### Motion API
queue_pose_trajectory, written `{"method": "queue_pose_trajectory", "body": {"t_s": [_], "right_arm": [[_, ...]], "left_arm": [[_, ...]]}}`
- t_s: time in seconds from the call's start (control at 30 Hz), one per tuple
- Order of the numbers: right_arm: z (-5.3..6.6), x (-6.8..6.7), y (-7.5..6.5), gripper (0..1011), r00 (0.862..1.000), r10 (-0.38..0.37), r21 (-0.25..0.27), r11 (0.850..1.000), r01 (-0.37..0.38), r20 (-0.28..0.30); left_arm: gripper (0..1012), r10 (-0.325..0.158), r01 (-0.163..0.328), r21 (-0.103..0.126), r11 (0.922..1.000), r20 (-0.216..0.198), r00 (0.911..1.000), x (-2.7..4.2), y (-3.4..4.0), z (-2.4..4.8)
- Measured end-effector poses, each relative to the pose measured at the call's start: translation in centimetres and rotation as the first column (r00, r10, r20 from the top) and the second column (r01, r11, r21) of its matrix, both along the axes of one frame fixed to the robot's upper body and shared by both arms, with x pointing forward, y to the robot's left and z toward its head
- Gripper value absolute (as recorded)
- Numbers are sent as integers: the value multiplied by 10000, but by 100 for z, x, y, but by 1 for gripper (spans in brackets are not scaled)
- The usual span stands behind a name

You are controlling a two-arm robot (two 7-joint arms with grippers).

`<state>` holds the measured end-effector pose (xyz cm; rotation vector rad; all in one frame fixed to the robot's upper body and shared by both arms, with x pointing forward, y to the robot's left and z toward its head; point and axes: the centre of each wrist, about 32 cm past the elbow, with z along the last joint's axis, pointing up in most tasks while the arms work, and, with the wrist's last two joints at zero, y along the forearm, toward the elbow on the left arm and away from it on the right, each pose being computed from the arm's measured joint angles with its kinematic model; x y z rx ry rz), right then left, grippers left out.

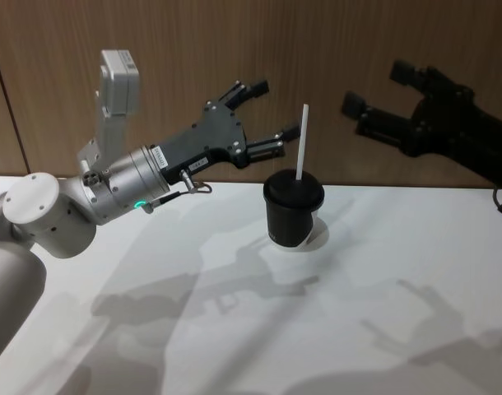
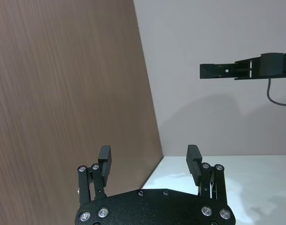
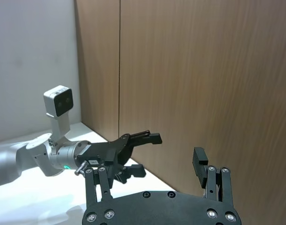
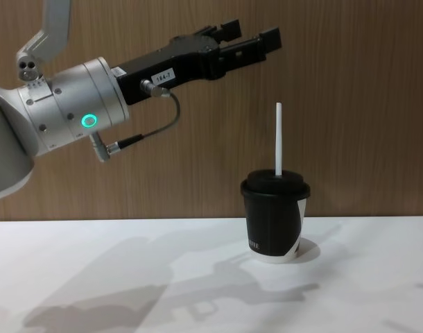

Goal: Pick up the straw with one hand, pass it to the other hand, and insert it into the cup.

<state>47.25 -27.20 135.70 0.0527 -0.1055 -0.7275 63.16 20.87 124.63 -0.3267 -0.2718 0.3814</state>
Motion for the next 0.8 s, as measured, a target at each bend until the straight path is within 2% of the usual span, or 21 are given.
{"method": "queue_pose_trajectory", "body": {"t_s": [0.47, 0.8], "right_arm": [[29, -39, 148, 1001, 9987, 462, -314, 9985, -455, 220], [28, -65, 240, 1001, 9970, 715, -405, 9967, -702, 304]], "left_arm": [[1003, -347, 353, 131, 9993, -453, 9984, -52, 11, -7], [1003, -374, 389, 217, 9990, -670, 9971, -77, -3, -12]]}}
